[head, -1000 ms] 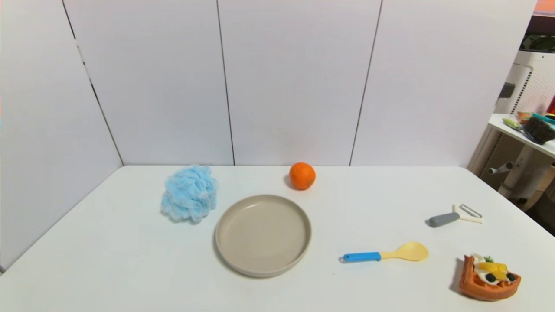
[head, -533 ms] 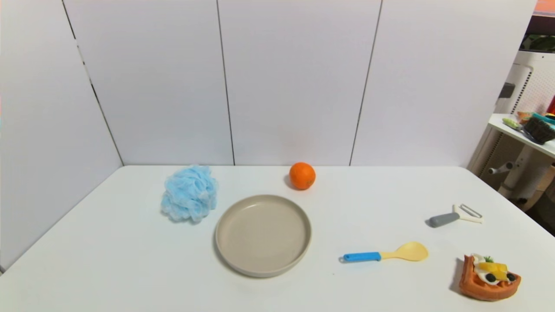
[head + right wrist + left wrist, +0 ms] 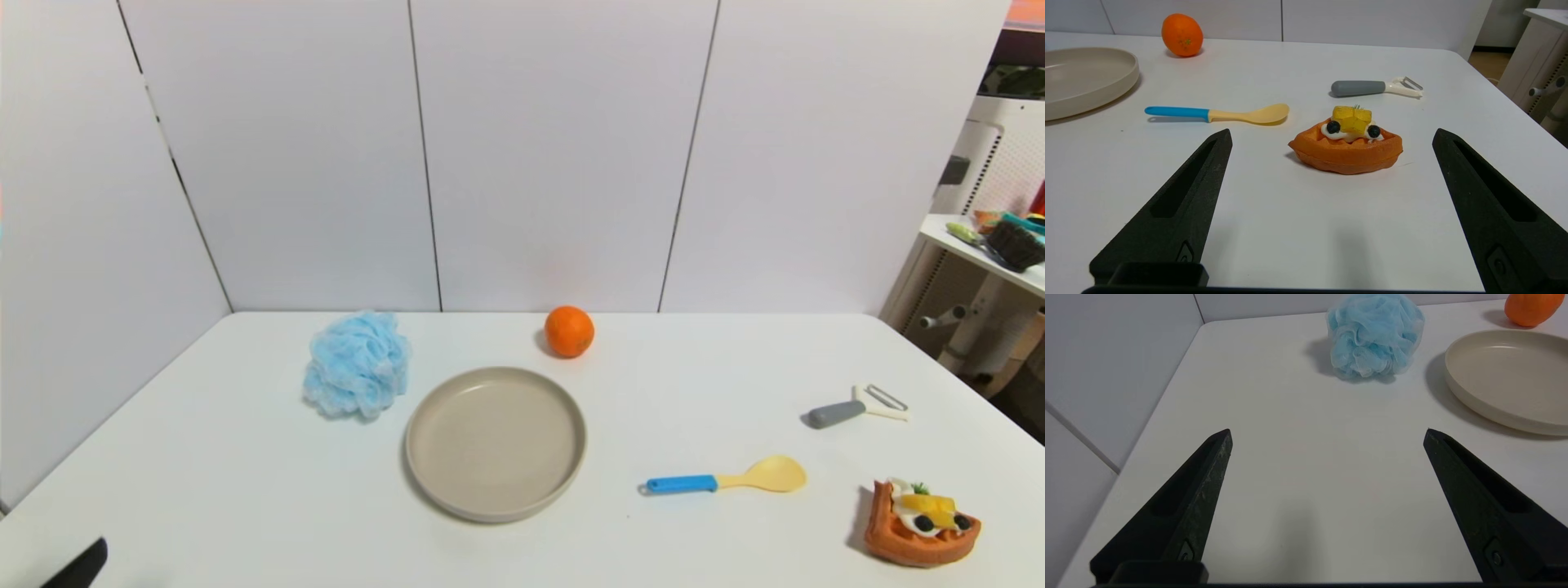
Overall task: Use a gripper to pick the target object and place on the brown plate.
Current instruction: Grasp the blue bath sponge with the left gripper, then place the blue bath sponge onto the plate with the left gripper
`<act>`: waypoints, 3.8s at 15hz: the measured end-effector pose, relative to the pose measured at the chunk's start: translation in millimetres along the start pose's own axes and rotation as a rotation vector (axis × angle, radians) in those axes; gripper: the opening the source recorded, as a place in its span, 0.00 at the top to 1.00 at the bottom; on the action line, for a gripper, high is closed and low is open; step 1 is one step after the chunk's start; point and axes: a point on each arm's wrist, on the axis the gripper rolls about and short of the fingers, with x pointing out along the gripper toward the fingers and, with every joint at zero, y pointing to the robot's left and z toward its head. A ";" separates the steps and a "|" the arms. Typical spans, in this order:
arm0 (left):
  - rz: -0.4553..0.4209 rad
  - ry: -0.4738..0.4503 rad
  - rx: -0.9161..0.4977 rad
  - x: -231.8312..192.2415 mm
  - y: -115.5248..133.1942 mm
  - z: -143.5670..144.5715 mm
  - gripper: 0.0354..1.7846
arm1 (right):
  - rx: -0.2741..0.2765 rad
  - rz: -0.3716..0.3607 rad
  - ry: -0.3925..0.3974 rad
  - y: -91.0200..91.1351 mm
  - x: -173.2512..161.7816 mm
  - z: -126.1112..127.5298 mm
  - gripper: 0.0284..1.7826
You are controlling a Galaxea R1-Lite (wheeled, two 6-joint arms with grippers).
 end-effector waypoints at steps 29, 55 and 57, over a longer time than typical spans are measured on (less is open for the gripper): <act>-0.340 0.865 0.290 382.0 -66.5 56.0 0.06 | 0.000 0.000 -0.001 0.0 -0.1 0.1 0.05; -0.677 0.672 0.475 275.0 -201.5 108.8 0.64 | 0.001 0.000 0.000 0.0 0.0 0.1 0.05; -0.694 0.685 0.489 272.3 -207.7 103.6 0.50 | 0.000 0.000 -0.001 0.0 -0.1 0.1 0.05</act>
